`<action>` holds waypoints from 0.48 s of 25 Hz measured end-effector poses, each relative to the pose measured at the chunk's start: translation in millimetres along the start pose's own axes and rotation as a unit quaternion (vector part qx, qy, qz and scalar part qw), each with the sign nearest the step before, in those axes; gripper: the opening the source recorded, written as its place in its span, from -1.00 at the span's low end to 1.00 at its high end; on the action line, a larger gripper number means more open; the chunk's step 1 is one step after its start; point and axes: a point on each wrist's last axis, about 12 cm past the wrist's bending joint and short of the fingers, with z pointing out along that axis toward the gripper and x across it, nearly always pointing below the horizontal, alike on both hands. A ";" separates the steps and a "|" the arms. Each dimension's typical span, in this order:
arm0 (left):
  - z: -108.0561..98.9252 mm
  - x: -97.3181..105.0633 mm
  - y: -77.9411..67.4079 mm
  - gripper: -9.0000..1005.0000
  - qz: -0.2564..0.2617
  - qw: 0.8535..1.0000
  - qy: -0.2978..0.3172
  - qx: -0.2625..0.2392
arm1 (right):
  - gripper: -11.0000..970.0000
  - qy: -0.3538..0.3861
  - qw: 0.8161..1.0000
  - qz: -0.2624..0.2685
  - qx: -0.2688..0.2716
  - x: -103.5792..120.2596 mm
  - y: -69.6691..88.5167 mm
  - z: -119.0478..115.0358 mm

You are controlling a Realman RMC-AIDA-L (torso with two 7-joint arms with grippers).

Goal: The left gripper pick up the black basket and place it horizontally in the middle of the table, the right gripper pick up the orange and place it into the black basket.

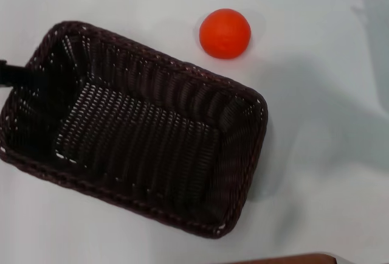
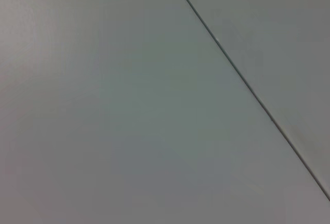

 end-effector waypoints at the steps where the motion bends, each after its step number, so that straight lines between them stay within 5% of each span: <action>1: -1.3 0.0 0.3 -0.61 -0.006 1.000 -0.006 0.003 | 0.62 0.000 1.000 0.000 0.000 0.0 0.0 0.0; 12: -9.5 6.9 10.9 -0.61 -0.100 0.992 -0.073 0.027 | 0.63 0.006 1.000 0.003 -0.001 2.3 0.1 1.8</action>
